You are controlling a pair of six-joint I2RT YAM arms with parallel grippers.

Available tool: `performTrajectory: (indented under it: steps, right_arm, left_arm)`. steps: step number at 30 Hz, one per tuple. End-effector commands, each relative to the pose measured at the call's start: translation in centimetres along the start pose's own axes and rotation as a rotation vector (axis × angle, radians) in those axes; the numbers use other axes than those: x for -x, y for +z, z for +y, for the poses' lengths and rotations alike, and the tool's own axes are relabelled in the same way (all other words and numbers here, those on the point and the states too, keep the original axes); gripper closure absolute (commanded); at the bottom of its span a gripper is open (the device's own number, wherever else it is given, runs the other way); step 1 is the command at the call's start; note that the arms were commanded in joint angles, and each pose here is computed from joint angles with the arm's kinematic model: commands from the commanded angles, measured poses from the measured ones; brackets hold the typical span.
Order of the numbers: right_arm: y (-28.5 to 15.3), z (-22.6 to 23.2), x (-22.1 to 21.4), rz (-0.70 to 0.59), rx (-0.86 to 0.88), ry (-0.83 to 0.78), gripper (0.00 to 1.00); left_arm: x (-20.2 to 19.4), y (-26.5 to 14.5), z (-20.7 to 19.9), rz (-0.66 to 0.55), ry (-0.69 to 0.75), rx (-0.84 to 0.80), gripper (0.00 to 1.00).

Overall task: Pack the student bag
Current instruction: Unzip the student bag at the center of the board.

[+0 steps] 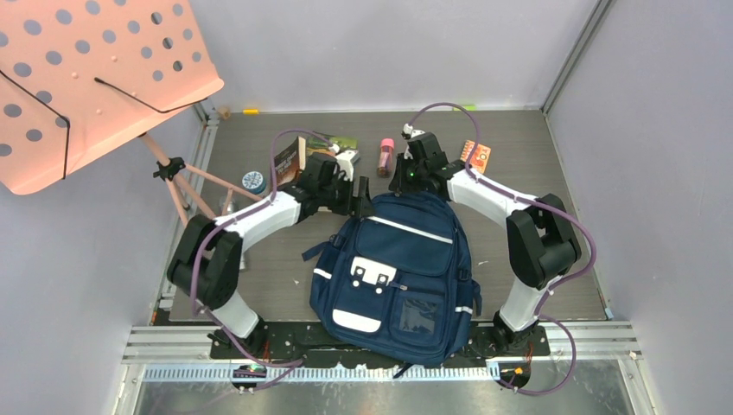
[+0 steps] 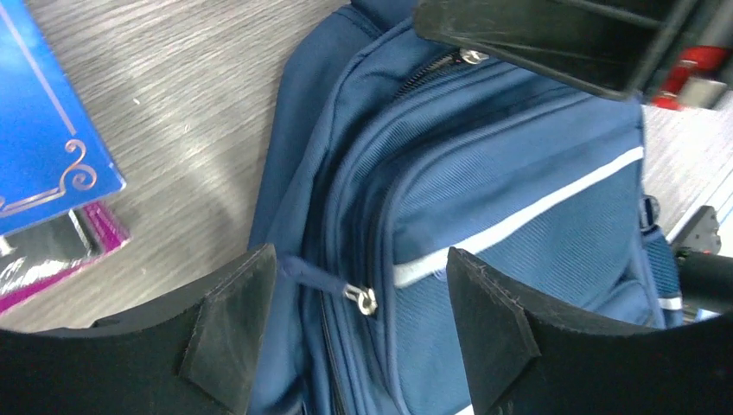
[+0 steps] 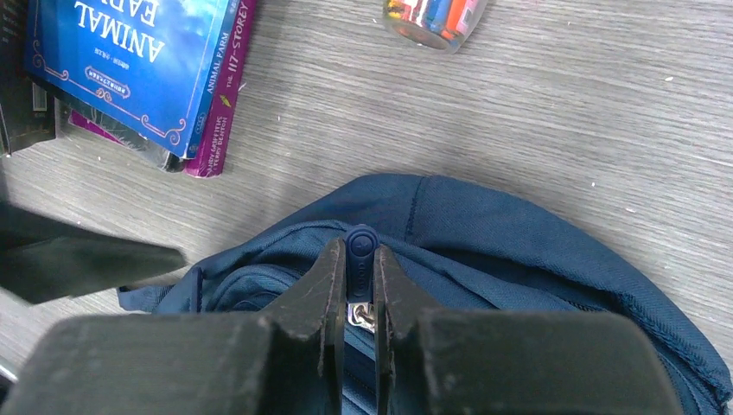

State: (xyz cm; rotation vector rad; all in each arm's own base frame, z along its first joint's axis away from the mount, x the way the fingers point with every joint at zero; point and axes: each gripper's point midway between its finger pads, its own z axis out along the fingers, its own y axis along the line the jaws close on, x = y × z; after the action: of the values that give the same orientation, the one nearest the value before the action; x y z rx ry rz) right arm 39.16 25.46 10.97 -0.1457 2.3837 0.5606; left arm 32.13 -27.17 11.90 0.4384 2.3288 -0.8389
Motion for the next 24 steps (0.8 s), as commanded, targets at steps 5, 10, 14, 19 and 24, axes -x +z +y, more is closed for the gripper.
performTrajectory:
  steps: [5, 10, 14, 19, 24]
  right_arm:
    - [-1.9, 2.2, 3.0, -0.073, 0.065, -0.007, 0.99]
    - [-2.0, 2.1, 3.1, -0.066, 0.054, -0.013, 0.99]
    - [-2.2, 1.9, 3.1, -0.068, 0.041, -0.008, 0.99]
    - [-2.3, 0.7, 2.9, -0.068, -0.023, 0.008, 0.99]
    - [-3.5, -1.7, 2.1, -0.077, -0.142, 0.043, 0.99]
  left_arm:
    - [2.7, 3.0, -1.4, -0.083, 0.157, -0.046, 0.24]
    - [2.3, 3.7, -1.4, -0.075, 0.194, -0.023, 0.42]
    - [1.2, 3.5, -0.8, -0.057, 0.186, 0.001, 0.70]
    - [-0.2, 2.2, 0.2, -0.033, 0.155, 0.064, 1.00]
    - [-1.5, -0.5, 2.0, -0.048, 0.087, 0.196, 1.00]
